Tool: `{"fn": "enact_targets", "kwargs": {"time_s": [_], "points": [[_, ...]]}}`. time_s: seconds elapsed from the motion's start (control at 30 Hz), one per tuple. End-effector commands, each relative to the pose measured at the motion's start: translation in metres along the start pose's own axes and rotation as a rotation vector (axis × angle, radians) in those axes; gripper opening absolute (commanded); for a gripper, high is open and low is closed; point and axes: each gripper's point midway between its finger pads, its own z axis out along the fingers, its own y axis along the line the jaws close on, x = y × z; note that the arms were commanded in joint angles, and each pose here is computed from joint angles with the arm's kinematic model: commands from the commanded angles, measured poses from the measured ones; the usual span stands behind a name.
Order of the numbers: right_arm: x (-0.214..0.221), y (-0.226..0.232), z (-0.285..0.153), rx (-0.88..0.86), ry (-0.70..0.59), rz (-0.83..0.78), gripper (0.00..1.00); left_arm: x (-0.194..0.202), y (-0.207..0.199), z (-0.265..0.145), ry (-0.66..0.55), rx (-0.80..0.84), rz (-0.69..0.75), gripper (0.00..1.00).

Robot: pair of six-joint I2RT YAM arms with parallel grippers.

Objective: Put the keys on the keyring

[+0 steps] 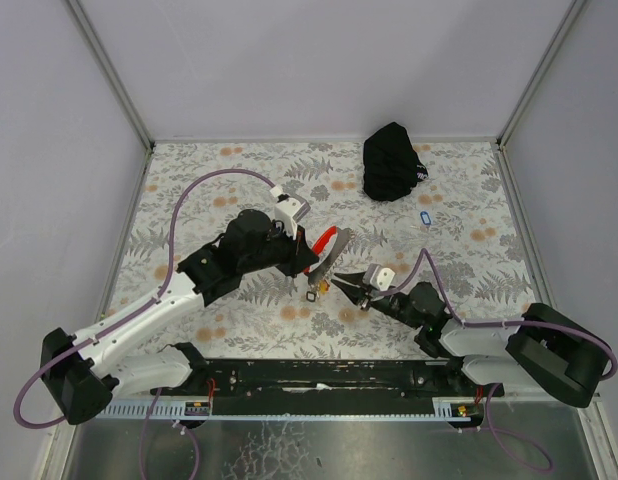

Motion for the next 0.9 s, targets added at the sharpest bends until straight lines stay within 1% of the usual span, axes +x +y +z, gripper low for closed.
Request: {"fn": "enact_targets", "kwargs": {"time_s": [0.0, 0.2, 0.43, 0.63, 0.87], "points": [[-0.039, 0.003, 0.009, -0.024, -0.135, -0.011, 0.25, -0.028, -0.004, -0.001, -0.075, -0.003, 0.012, 0.0], [-0.046, 0.007, 0.01, -0.057, -0.157, -0.022, 0.25, -0.025, -0.001, 0.003, -0.059, -0.012, 0.008, 0.0], [-0.048, 0.007, 0.015, -0.064, -0.16, -0.034, 0.25, -0.021, -0.006, 0.005, -0.038, 0.02, 0.007, 0.0], [-0.039, 0.003, 0.019, -0.041, -0.127, -0.043, 0.25, -0.02, -0.014, 0.004, -0.028, 0.064, 0.014, 0.0], [-0.029, -0.01, 0.011, 0.044, -0.102, -0.047, 0.26, -0.023, -0.016, -0.004, -0.043, 0.065, 0.025, 0.0]]}}
